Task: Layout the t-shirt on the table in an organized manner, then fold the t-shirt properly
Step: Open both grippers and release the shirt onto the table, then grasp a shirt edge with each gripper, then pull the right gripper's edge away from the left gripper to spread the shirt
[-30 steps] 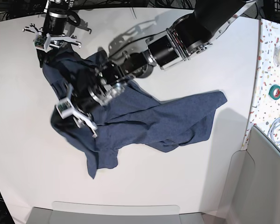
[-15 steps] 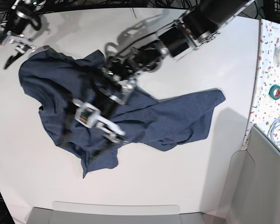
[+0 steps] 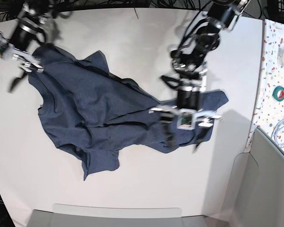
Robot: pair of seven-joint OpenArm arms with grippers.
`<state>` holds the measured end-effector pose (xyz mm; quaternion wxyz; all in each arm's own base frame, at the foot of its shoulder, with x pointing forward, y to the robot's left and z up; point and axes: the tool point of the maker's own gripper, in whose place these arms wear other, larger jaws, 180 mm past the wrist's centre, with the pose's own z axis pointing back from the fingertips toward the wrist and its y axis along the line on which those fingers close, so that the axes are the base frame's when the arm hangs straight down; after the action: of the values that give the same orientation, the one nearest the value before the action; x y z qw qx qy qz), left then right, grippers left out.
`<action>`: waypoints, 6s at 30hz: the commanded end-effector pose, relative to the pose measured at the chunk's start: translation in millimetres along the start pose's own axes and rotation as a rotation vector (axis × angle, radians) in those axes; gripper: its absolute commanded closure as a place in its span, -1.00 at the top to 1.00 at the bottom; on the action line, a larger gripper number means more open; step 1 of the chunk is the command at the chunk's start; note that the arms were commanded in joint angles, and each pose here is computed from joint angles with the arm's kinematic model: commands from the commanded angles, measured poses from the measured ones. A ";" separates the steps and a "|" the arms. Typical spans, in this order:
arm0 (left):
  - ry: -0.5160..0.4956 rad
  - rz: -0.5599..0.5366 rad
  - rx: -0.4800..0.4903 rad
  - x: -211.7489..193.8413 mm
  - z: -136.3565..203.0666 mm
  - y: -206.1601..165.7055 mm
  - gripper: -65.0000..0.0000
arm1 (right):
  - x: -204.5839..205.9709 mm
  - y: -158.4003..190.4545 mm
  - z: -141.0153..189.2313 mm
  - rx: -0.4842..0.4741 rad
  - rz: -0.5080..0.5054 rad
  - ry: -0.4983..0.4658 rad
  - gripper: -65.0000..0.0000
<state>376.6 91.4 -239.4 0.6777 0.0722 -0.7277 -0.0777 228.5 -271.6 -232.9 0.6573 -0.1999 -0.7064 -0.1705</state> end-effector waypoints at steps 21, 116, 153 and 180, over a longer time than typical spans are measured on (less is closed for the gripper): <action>0.380 0.448 -0.053 -57.7 123.2 -15.2 -0.73 | 11.9 103.5 -65.3 0.227 -0.097 0.187 -1.00; 1.160 0.764 -0.303 -132.8 124.0 -25.0 -0.58 | -149.6 111.3 111.7 0.437 -0.660 0.894 0.23; 1.148 0.763 -0.306 -129.6 120.3 -24.6 -0.59 | -128.9 37.5 160.2 0.848 0.103 1.377 -1.00; 1.118 0.711 -0.282 -128.7 108.4 -11.2 -0.58 | -92.3 34.3 172.3 1.054 0.029 1.518 -1.00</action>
<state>270.0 105.9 -383.7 0.9421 -0.2330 -0.2138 0.1118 101.6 -164.1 -346.8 0.9557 0.2715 -0.0669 0.0917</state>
